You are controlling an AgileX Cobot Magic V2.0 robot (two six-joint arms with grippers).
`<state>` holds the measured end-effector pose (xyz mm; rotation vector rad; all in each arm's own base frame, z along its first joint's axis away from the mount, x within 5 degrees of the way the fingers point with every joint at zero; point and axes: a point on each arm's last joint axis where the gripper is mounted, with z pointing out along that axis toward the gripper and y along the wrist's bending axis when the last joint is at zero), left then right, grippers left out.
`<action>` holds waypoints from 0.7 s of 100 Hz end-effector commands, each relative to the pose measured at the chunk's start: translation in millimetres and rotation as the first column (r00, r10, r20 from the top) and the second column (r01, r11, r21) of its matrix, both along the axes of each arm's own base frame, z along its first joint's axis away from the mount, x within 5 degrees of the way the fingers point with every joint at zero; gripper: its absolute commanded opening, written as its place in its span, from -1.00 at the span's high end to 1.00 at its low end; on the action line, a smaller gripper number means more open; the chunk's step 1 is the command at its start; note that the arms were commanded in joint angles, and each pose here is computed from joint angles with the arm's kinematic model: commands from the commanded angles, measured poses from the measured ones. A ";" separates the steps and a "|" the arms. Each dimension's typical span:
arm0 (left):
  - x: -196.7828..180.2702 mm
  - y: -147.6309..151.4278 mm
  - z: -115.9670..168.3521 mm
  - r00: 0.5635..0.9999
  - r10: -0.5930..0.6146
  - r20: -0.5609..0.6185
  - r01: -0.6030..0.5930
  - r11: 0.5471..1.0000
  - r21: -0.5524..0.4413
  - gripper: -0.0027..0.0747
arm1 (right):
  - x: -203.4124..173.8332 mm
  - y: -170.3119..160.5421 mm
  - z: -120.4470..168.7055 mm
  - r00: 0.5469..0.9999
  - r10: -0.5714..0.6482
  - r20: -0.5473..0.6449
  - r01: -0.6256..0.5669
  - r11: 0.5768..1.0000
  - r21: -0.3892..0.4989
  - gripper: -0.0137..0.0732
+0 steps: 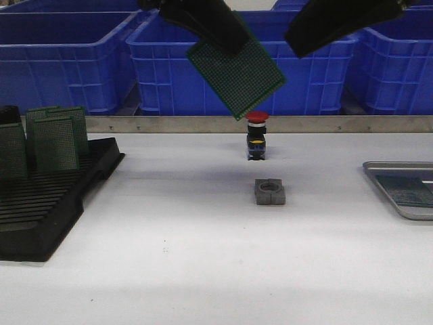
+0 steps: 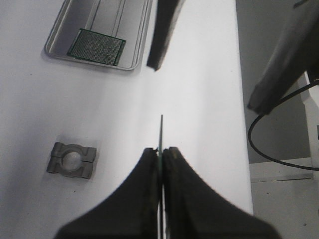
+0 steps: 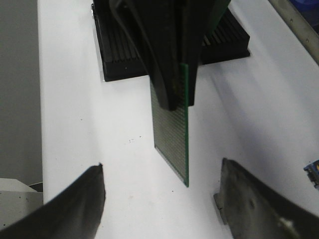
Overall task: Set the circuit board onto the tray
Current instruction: 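Grasp the second board with the right gripper and open the left gripper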
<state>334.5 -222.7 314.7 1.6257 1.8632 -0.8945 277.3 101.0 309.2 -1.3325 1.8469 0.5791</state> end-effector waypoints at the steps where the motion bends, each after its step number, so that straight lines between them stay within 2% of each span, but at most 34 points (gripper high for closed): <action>1: -20.6 -4.5 33.7 0.999 -0.053 0.010 0.053 0.996 -0.078 0.98 | -1.1 4.4 13.9 1.000 0.024 0.019 -0.026 0.998 0.065 -0.48; 9: -23.4 -8.3 34.0 0.998 -0.064 0.009 0.065 0.995 -0.082 0.98 | 3.6 6.3 5.3 0.999 0.038 -0.023 -0.036 0.997 0.075 -0.48; 26: -25.6 -11.6 34.9 0.997 -0.072 0.003 0.072 0.993 -0.094 0.98 | 11.2 12.5 -6.3 0.992 0.060 -0.110 -0.043 0.987 0.154 -0.48; 35: -25.7 -11.7 35.1 0.997 -0.072 0.003 0.072 0.993 -0.097 0.98 | 13.3 14.6 -10.8 0.987 0.076 -0.143 -0.049 0.982 0.182 -0.41; 42: -25.7 -11.8 35.2 0.997 -0.072 0.002 0.072 0.993 -0.099 0.98 | 14.3 14.9 -12.8 0.985 0.077 -0.152 -0.049 0.982 0.184 -0.19; 61: -26.0 -12.3 36.0 0.997 -0.072 -0.003 0.071 0.992 -0.109 0.98 | 14.5 14.9 -13.1 0.985 0.077 -0.153 -0.049 0.982 0.184 0.66; 68: -25.9 -12.3 36.0 0.997 -0.072 -0.002 0.071 0.992 -0.108 0.98 | 14.5 14.9 -13.1 0.985 0.077 -0.153 -0.049 0.982 0.184 0.87; 70: -25.7 -12.3 36.0 0.998 -0.070 -0.001 0.069 0.992 -0.109 0.98 | 14.5 14.9 -13.1 0.985 0.077 -0.153 -0.049 0.982 0.184 0.85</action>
